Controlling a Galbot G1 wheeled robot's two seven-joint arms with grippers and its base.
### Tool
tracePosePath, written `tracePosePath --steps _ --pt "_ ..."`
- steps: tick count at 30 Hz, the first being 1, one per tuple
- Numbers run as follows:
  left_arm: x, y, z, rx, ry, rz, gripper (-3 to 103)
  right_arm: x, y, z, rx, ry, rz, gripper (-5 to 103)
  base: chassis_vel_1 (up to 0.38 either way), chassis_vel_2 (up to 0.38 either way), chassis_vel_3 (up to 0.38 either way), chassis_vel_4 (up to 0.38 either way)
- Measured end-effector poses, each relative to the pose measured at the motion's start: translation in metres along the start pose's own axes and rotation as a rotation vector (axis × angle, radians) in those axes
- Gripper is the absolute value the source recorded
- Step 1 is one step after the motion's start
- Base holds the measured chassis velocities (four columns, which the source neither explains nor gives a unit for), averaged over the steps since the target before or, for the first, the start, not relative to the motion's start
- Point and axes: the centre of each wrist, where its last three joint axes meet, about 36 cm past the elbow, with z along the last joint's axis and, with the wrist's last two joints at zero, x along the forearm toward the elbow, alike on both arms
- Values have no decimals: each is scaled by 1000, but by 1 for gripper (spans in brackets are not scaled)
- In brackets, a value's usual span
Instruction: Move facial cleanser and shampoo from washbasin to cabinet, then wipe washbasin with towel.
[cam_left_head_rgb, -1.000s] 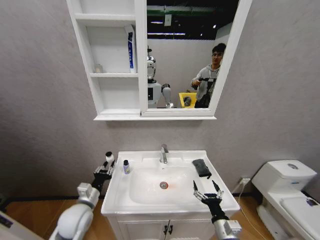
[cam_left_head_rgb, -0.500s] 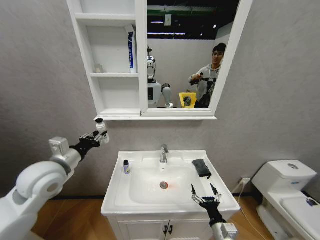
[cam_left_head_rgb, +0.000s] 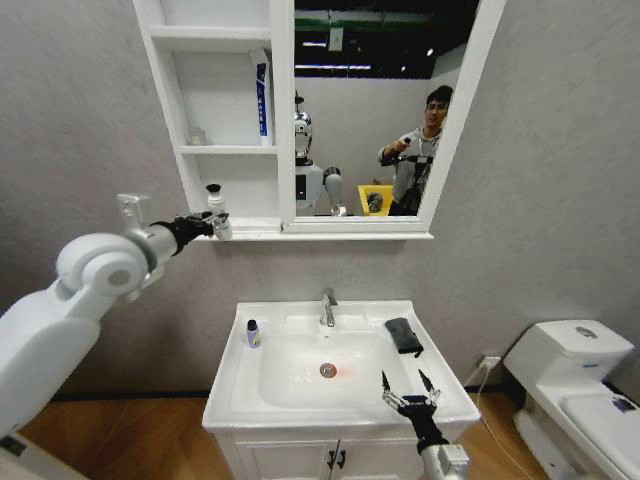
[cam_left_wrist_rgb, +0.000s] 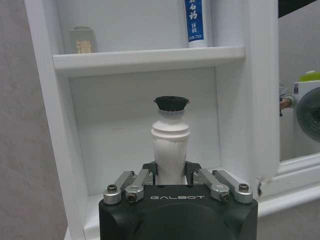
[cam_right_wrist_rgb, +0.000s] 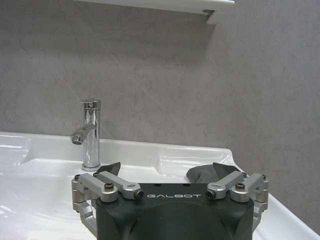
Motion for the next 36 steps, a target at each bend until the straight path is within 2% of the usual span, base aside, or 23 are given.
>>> tracePosePath --steps 2,5,10,17,28,29,31,32,33,35,36 --pt "-22 7 -11 -28 -8 -27 30 -2 2 0 -6 -4 -1 100 0 0 0 0" --pt "-41 12 -15 -42 -6 -50 30 -4 5 1 -11 -5 -4 100 0 0 0 0" --pt "-68 11 -12 -38 18 -74 30 -6 7 4 -12 -1 -6 100 0 0 0 0" --pt "-88 7 -7 -19 48 -97 30 -11 7 7 -15 -8 -6 100 0 0 0 0" --pt "-99 6 6 4 67 -132 30 -15 8 8 -19 -11 -7 100 0 0 0 0" --pt "-99 7 7 9 67 -134 26 -15 7 9 -18 -8 -8 100 0 0 0 0" --pt "-99 8 9 15 68 -136 30 -15 8 10 -18 -5 -10 100 0 0 0 0" --pt "-98 9 12 15 77 -139 36 -15 8 11 -19 -4 -12 100 0 0 0 0" --pt "-98 9 12 15 77 -139 36 -15 8 11 -19 -4 -12 100 0 0 0 0" --pt "-92 13 15 10 80 -144 46 -16 11 11 -24 -4 -16 100 0 0 0 0" --pt "-92 13 15 10 80 -144 46 -16 11 11 -24 -4 -16 100 0 0 0 0"
